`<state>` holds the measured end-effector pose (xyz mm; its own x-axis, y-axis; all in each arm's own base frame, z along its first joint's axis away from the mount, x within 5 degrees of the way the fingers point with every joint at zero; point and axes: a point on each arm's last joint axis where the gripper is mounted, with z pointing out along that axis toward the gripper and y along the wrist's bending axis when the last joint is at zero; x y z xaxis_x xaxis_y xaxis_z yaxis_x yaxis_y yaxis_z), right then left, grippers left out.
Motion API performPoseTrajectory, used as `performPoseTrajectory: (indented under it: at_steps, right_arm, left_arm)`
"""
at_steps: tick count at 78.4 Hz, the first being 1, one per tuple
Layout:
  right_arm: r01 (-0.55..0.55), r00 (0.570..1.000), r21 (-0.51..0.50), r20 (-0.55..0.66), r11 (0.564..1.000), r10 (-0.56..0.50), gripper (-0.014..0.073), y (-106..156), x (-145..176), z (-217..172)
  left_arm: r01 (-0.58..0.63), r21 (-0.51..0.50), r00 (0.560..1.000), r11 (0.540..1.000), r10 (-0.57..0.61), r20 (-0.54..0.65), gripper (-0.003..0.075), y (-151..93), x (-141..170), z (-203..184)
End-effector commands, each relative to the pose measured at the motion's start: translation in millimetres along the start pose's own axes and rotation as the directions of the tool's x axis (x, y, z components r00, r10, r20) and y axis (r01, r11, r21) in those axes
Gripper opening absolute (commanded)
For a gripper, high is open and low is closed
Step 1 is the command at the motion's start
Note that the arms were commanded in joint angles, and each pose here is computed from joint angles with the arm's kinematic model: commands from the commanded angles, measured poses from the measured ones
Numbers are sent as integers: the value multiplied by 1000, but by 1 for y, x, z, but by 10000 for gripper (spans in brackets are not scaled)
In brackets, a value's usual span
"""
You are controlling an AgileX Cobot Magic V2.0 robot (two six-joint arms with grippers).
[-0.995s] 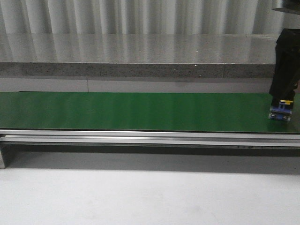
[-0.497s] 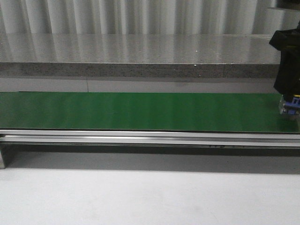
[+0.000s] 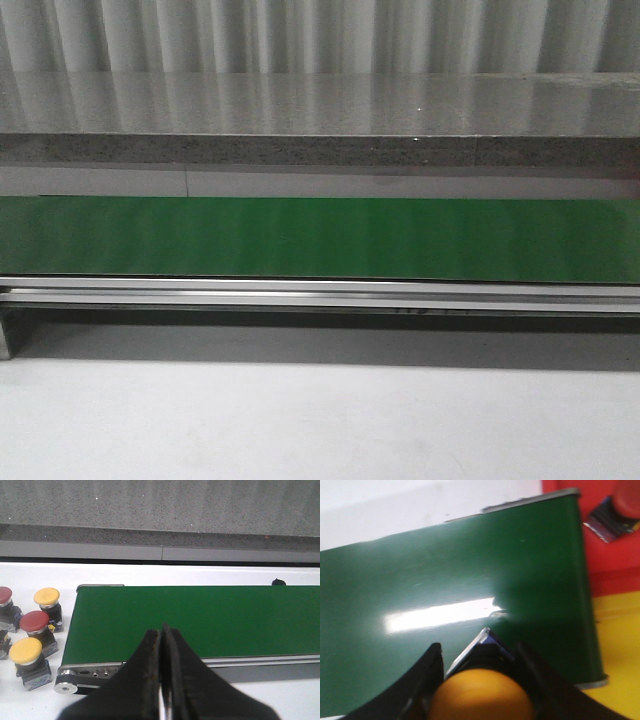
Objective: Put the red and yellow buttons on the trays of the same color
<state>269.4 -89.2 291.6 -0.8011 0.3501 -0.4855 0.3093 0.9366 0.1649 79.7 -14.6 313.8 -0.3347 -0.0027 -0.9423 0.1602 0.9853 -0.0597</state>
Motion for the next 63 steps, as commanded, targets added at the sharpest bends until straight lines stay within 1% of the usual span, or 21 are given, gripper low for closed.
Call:
performPoseTrajectory:
  at_steps: [1, 17, 19, 20, 26, 35, 50, 63]
  right_arm:
    - [-59, 995, 50, 87, 997, 54, 170, -21, -7, -19]
    - [-181, 980, 124, 103, 976, 168, 161, -63, -5, -19]
    - [-192, 979, 128, 101, 973, 179, 161, -66, -5, -17]
    - [-226, 973, 144, 91, 963, 214, 161, -77, -1, -13]
    - [-257, 966, 160, 72, 953, 248, 161, -89, 1, -4]
    - [-277, 961, 172, 57, 945, 271, 161, -99, 1, 12]
    - [-288, 958, 182, 66, 940, 281, 161, -109, -3, 35]
    - [-307, 951, 179, 16, 935, 310, 165, -116, 1, 59]
  left_arm:
    - [6, 21, 996, 1000, -8, 88, -20, -2, -14, -3]
    - [6, 21, 996, 1000, -8, 88, -20, -2, -14, -3]
    - [6, 21, 996, 1000, -8, 88, -20, -2, -14, -3]
    - [6, 21, 996, 1000, -8, 88, -20, -2, -14, -3]
    - [6, 21, 996, 1000, -8, 88, -20, -2, -14, -3]
    - [6, 21, 996, 1000, -8, 88, -20, -2, -14, -3]
    - [6, 21, 996, 1000, -8, 88, -20, -2, -14, -3]
    - [6, 21, 996, 1000, -8, 88, -20, -2, -14, -3]
